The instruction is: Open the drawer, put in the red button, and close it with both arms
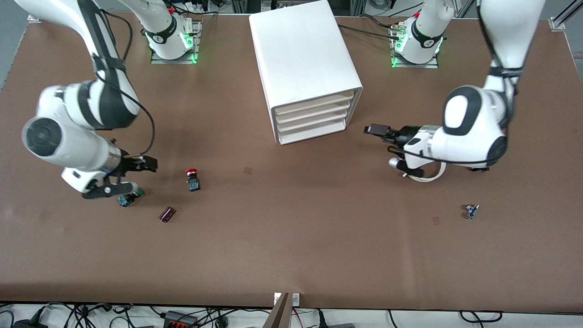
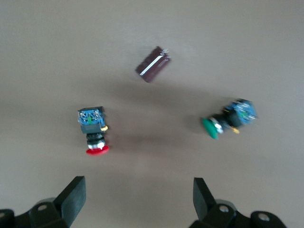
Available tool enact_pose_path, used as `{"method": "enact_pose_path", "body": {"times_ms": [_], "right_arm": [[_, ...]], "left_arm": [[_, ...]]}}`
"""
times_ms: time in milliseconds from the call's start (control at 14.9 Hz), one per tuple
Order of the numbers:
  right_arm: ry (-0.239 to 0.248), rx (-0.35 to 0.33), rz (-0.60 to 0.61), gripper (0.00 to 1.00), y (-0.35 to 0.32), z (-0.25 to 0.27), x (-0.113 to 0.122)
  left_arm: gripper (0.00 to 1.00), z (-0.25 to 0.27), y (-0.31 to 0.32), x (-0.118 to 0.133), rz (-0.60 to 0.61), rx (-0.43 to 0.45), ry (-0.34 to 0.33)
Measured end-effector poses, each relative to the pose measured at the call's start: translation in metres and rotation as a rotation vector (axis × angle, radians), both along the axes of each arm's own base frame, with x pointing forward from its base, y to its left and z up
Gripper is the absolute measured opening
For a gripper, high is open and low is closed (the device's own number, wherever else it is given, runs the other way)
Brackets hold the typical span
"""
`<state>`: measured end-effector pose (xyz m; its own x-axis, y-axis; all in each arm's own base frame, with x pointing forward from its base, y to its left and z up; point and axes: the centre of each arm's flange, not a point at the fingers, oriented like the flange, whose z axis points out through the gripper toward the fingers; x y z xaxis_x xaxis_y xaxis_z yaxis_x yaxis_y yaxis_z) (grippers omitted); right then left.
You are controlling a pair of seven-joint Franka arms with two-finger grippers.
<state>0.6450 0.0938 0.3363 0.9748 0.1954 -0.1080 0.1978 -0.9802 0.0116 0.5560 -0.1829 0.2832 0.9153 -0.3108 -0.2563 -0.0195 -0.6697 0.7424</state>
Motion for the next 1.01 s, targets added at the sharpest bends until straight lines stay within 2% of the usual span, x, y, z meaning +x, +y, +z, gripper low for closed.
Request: {"method": "enact_pose_path", "body": {"times_ms": [67, 202, 404, 471, 673, 740, 1010], "right_arm": [[0.006, 0.000, 0.017, 1.00, 0.011, -0.017, 0.002], [0.022, -0.002, 0.046, 1.00, 0.031, -0.049, 0.003], [0.043, -0.004, 0.081, 1.00, 0.052, -0.087, 0.002], [0.050, -0.003, 0.090, 1.00, 0.057, -0.094, 0.001], [0.066, 0.004, 0.109, 1.00, 0.069, -0.110, -0.002], [0.070, 0.006, 0.115, 1.00, 0.073, -0.114, -0.003], [0.101, 0.005, 0.125, 1.00, 0.077, -0.134, -0.008]], "left_arm": [[1.00, -0.019, -0.003, -0.005, -0.001, -0.074, -0.017], [1.00, -0.047, -0.003, -0.009, -0.026, -0.169, -0.064], [1.00, -0.071, -0.010, -0.021, -0.046, -0.327, -0.146], [0.97, -0.076, -0.015, -0.029, -0.054, -0.368, -0.151], [0.96, -0.085, -0.031, -0.054, -0.065, -0.460, -0.107], [0.88, -0.086, -0.035, -0.060, -0.071, -0.473, -0.091], [0.82, -0.090, -0.047, -0.075, -0.091, -0.489, -0.058]]}}
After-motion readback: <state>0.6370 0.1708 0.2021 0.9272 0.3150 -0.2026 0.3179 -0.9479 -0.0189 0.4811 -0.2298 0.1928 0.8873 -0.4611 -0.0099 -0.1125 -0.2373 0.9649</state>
